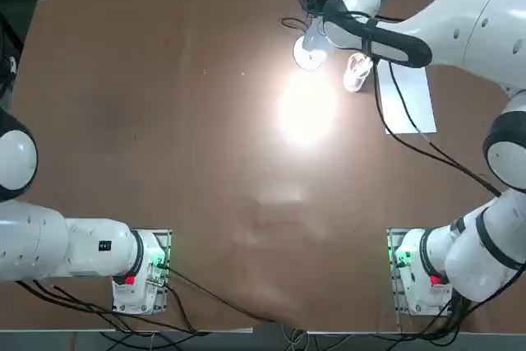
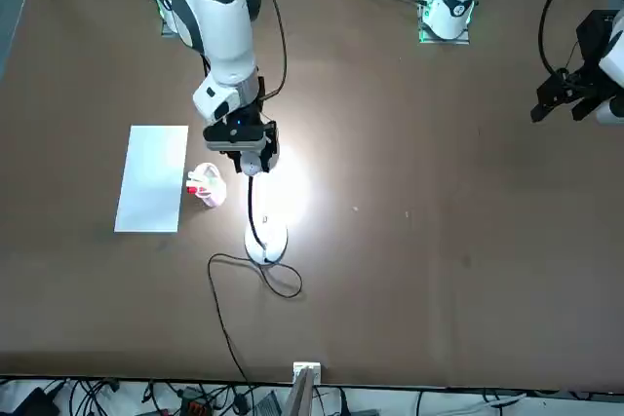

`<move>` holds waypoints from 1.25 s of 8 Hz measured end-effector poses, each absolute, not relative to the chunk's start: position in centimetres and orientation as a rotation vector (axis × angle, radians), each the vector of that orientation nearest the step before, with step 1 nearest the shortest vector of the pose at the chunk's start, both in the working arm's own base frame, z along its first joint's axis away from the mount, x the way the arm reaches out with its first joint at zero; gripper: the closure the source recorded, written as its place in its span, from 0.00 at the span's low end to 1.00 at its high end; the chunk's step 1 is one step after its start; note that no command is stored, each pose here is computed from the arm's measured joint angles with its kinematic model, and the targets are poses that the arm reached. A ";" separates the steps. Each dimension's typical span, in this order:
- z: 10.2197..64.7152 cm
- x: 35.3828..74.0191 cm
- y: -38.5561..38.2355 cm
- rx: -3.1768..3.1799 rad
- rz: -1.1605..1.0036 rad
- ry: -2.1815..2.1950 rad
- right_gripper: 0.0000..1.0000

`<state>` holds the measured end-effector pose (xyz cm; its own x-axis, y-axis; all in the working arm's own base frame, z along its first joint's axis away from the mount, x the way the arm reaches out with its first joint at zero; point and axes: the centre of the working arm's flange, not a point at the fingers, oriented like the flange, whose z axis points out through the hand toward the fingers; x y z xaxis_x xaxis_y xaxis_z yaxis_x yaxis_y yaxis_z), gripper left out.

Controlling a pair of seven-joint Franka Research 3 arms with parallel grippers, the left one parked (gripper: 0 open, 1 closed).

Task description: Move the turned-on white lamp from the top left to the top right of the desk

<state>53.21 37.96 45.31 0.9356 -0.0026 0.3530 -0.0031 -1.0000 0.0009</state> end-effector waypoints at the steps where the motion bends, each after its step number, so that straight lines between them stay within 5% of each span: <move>1: 45.6 53.4 37.8 3.090 0.568 -0.024 0.27; 5: 52.0 60.3 29.0 3.113 0.661 -0.401 0.27; 10: 55.7 67.5 3.9 2.870 0.772 -0.929 0.27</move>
